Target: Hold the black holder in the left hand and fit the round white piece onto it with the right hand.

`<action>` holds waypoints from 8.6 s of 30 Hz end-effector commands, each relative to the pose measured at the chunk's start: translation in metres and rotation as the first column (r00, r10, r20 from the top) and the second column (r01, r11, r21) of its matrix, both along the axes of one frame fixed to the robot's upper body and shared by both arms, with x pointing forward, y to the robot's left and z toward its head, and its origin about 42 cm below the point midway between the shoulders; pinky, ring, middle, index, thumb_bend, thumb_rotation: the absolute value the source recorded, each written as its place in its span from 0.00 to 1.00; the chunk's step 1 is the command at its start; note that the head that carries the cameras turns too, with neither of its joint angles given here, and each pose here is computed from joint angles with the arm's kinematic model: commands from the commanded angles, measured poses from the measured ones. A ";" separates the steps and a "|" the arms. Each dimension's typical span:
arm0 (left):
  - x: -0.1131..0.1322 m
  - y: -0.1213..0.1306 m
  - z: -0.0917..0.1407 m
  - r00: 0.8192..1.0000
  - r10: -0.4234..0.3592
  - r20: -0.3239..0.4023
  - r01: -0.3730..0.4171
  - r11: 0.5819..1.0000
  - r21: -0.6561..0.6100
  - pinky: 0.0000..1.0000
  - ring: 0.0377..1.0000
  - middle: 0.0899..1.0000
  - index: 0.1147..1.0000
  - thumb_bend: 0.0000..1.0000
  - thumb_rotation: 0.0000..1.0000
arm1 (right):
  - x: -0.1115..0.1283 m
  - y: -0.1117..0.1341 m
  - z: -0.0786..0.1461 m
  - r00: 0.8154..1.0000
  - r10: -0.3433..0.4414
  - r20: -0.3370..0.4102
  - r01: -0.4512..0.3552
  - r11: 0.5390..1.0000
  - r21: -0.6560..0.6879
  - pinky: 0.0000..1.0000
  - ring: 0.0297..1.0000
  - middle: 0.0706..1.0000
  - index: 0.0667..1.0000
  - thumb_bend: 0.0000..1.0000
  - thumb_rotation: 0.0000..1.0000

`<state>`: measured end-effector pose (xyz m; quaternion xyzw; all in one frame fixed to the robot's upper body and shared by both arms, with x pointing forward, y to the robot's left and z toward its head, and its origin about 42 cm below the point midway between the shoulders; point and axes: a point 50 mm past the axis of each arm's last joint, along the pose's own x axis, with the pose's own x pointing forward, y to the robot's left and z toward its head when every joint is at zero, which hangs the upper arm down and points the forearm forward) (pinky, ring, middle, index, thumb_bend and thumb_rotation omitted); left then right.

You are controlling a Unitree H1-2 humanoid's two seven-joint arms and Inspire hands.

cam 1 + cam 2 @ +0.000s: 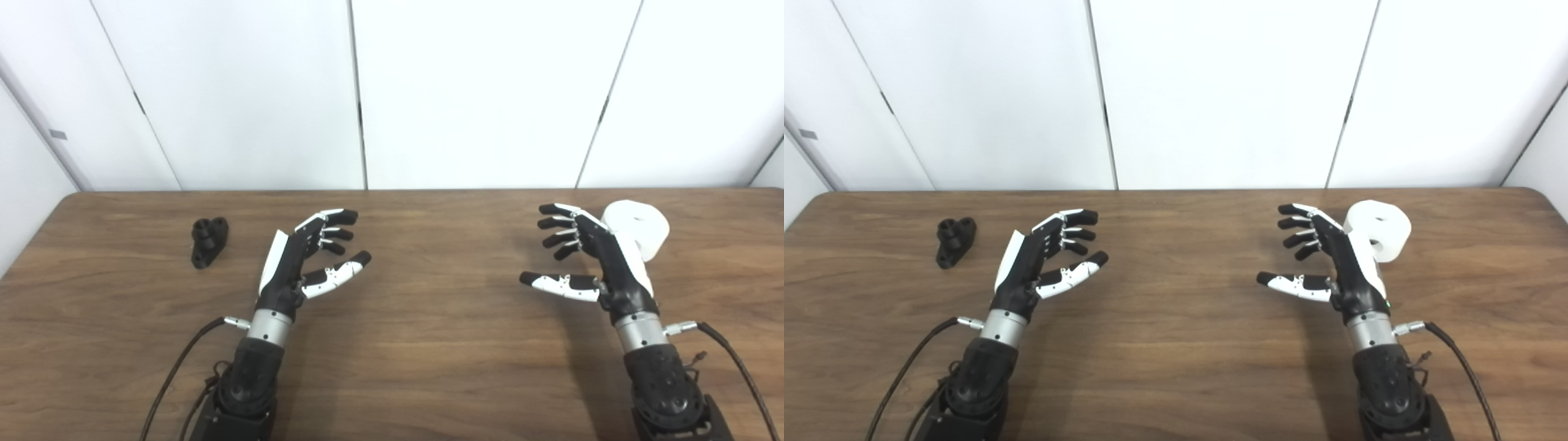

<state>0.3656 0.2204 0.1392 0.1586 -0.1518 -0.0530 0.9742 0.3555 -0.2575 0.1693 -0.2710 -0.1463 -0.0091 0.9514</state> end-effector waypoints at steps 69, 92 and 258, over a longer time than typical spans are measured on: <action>0.005 -0.042 -0.005 0.997 -0.043 0.058 0.042 0.999 0.009 0.44 0.60 0.67 0.65 0.64 0.08 | -0.003 -0.026 0.021 0.997 -0.011 0.074 0.011 1.000 -0.010 0.44 0.55 0.63 0.70 0.62 0.07; 0.007 0.001 0.032 0.967 0.076 0.242 -0.111 0.985 0.132 0.48 0.60 0.64 0.60 0.66 0.01 | -0.006 -0.026 0.029 0.996 -0.021 0.081 0.021 1.000 0.000 0.45 0.55 0.63 0.69 0.62 0.01; 0.050 0.084 -0.015 0.938 0.346 -0.032 -0.248 0.732 0.634 0.82 0.86 0.80 0.41 0.52 0.06 | -0.016 -0.030 0.052 0.997 -0.045 0.066 0.048 0.998 -0.032 0.42 0.52 0.63 0.68 0.55 0.00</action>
